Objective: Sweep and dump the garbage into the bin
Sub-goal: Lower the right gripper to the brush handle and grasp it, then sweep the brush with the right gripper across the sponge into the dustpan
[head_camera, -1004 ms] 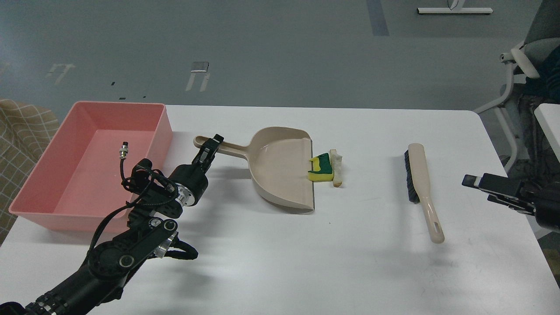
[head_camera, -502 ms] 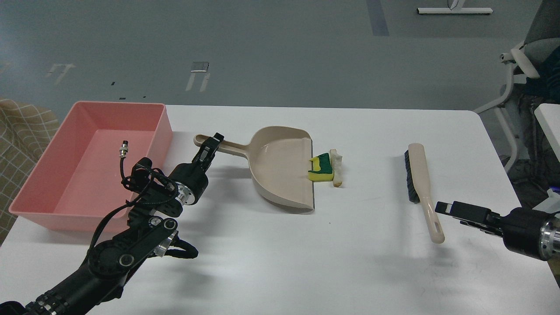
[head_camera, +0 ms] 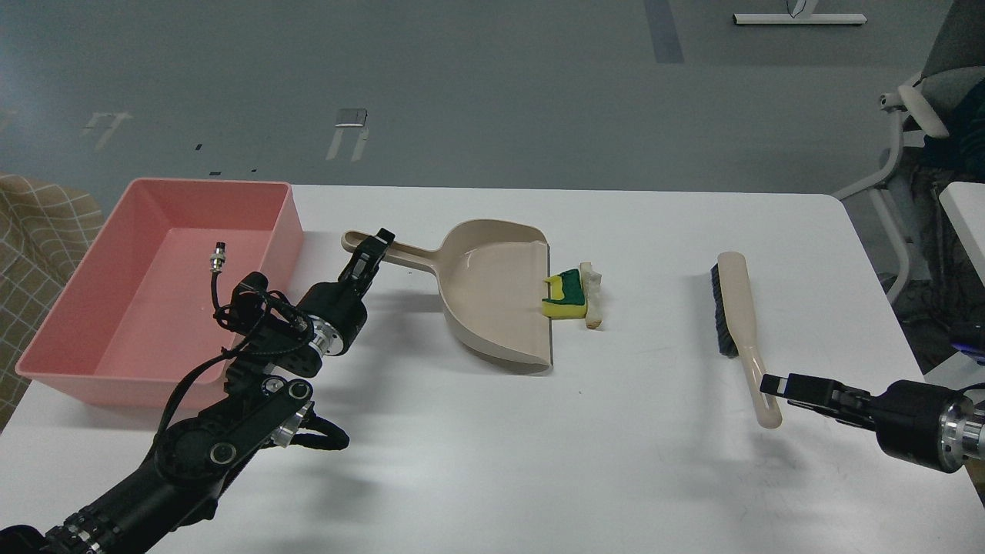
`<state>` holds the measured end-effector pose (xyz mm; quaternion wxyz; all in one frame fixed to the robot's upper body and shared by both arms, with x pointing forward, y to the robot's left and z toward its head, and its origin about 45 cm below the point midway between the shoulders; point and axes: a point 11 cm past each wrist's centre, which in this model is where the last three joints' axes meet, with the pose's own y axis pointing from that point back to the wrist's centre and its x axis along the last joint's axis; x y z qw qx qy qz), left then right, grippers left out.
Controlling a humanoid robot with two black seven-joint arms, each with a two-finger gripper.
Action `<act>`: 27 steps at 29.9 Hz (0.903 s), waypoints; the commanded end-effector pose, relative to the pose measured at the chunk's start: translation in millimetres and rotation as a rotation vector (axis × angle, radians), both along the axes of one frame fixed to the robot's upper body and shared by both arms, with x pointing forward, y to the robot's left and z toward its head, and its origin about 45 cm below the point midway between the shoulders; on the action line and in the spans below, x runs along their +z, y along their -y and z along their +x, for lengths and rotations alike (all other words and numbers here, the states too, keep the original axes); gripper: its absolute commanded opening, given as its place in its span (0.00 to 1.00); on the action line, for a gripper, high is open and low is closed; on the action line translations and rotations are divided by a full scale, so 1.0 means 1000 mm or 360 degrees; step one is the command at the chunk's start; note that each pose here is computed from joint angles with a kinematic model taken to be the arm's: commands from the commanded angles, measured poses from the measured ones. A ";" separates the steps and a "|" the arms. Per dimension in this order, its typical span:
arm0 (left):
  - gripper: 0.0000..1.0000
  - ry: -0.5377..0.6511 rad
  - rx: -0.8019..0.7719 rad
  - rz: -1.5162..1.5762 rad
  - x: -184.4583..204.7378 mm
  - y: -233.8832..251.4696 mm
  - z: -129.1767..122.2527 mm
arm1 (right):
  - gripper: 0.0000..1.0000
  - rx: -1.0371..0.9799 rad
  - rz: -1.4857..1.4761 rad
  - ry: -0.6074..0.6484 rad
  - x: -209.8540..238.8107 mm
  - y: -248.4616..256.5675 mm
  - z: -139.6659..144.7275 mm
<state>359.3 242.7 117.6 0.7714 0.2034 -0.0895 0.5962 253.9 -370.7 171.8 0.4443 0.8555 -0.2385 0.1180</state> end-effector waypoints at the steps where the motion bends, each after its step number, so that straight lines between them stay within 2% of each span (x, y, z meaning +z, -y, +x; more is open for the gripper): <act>1: 0.00 0.0002 0.0000 0.0000 0.000 0.000 0.000 | 0.57 -0.0004 -0.0003 -0.0008 -0.002 0.000 -0.001; 6: 0.00 0.0003 0.0000 0.0003 0.000 -0.001 0.000 | 0.50 -0.0004 -0.0003 -0.0008 -0.002 0.000 -0.001; 27: 0.00 0.0023 -0.0008 -0.0001 0.006 0.000 0.005 | 0.51 0.0015 0.0044 0.0007 -0.007 -0.019 0.008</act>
